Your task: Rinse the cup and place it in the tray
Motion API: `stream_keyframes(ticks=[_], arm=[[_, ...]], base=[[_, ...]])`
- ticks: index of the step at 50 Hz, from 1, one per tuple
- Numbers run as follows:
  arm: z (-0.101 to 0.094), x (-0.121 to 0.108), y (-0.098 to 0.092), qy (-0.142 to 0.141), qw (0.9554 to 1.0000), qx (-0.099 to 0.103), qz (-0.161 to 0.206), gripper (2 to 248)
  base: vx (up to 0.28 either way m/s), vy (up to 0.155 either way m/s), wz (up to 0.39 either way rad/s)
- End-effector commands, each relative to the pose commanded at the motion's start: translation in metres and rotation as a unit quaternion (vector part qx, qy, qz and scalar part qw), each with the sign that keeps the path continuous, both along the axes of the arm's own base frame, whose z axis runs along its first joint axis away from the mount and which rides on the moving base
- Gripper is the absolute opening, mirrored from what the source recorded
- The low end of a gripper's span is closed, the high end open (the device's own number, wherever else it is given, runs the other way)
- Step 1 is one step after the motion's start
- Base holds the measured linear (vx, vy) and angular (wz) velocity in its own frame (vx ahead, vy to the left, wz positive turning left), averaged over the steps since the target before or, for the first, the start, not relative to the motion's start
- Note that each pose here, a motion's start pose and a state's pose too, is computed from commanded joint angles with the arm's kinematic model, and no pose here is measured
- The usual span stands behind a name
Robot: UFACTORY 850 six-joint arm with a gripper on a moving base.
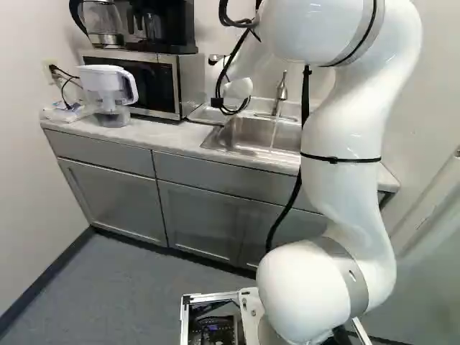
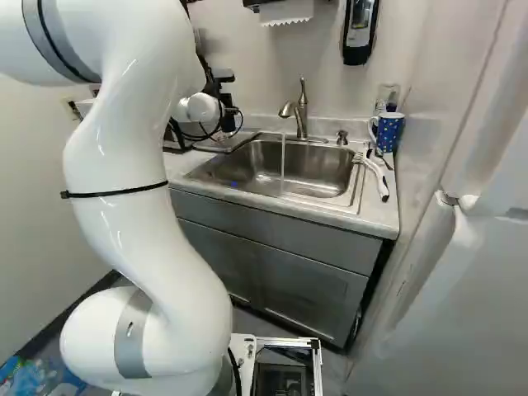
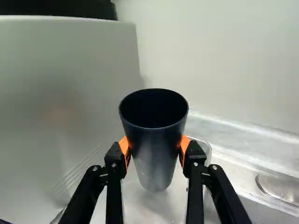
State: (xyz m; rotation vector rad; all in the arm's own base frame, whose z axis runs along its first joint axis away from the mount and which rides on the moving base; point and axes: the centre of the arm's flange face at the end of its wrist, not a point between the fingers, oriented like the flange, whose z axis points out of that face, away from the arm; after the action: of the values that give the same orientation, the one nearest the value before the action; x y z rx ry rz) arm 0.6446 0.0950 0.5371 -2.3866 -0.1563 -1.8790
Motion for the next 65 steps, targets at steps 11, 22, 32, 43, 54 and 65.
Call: stream_keyframes(ticks=[11, 22, 32, 43, 54, 65], arm=[[-0.013, 0.001, 0.0, 0.011, 0.9999, -0.002, 0.0, 122], [-0.025, 0.002, 0.0, 0.021, 0.9998, -0.003, 0.0, 122], [-0.034, 0.003, 0.0, 0.027, 0.9996, -0.004, 0.0, 122], [-0.034, 0.003, 0.0, 0.027, 0.9996, -0.004, 0.0, 176], [-0.034, 0.003, 0.0, 0.027, 0.9996, -0.004, 0.0, 245], [-0.032, 0.003, 0.0, 0.026, 0.9997, -0.004, 0.0, 247]], base=[[0.0, 0.0, 0.0], [0.0, 0.0, 0.0], [0.0, 0.0, 0.0], [0.0, 0.0, 0.0], [0.0, 0.0, 0.0], [0.0, 0.0, 0.0]])
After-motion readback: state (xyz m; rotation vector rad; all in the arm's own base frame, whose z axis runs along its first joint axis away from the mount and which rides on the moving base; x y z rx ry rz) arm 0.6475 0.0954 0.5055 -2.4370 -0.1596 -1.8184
